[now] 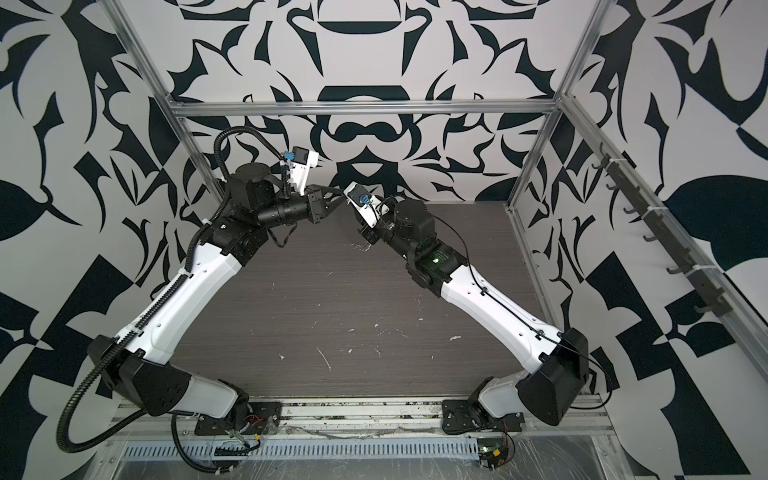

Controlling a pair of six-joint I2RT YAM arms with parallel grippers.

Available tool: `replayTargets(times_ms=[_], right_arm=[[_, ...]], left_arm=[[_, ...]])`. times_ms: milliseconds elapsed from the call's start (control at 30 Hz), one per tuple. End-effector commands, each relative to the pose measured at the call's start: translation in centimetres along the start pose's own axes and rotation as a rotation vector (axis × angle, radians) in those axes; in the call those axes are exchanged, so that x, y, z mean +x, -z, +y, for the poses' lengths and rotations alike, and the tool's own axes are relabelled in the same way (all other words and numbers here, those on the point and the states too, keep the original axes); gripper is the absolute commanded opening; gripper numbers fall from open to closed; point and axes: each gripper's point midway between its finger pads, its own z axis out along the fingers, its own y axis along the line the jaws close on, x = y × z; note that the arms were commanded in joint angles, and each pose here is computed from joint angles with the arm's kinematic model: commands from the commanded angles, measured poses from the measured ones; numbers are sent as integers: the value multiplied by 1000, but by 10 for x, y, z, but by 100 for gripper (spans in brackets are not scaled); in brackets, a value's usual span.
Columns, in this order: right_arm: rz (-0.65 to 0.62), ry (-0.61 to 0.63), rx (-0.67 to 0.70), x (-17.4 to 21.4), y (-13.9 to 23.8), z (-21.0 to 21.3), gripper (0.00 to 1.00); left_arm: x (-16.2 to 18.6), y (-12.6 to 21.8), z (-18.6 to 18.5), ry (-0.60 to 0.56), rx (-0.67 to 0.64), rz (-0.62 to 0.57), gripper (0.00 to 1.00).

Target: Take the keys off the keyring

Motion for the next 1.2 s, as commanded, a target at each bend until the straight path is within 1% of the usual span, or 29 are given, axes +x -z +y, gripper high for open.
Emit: replayTargets(times_ms=[0,200,367,433,500,533,600,633,833,900,1033,1167], right_arm=[[-85,-10,84,-35,21,-24,28],[-91,-6,68,-36,21,-21,22],[-79,-10,20,-35,11,-13,17],[-78,-3,18,-37,11,-13,17],[-72,4,10,-37,10,-13,14],[-65,4,2,-36,9,-11,11],[-63,5,-10,-37,9,-10,1],[-62,5,-13,-37,9,-9,0],[-71,16,-16,-39,13,-9,0],[-118,11,-24,-45,17,-7,0],[-173,1,-62,-51,25,-2,0],[-231,-30,-72,-59,33,-3,0]], left_arm=[[-11,10,-15,-45,26,-42,0],[-11,9,-17,-47,34,-43,0],[-10,9,-19,-48,42,-40,0],[-10,10,-20,-49,41,-38,0],[-10,11,-21,-53,38,-39,0],[-9,11,-20,-52,37,-38,0],[-9,11,-20,-52,36,-38,0],[-9,11,-20,-52,36,-37,0],[-9,14,-19,-59,20,-40,0],[-9,14,-16,-56,5,-40,0],[-9,14,-7,-28,-3,-30,0],[-8,14,-1,-6,1,-22,0]])
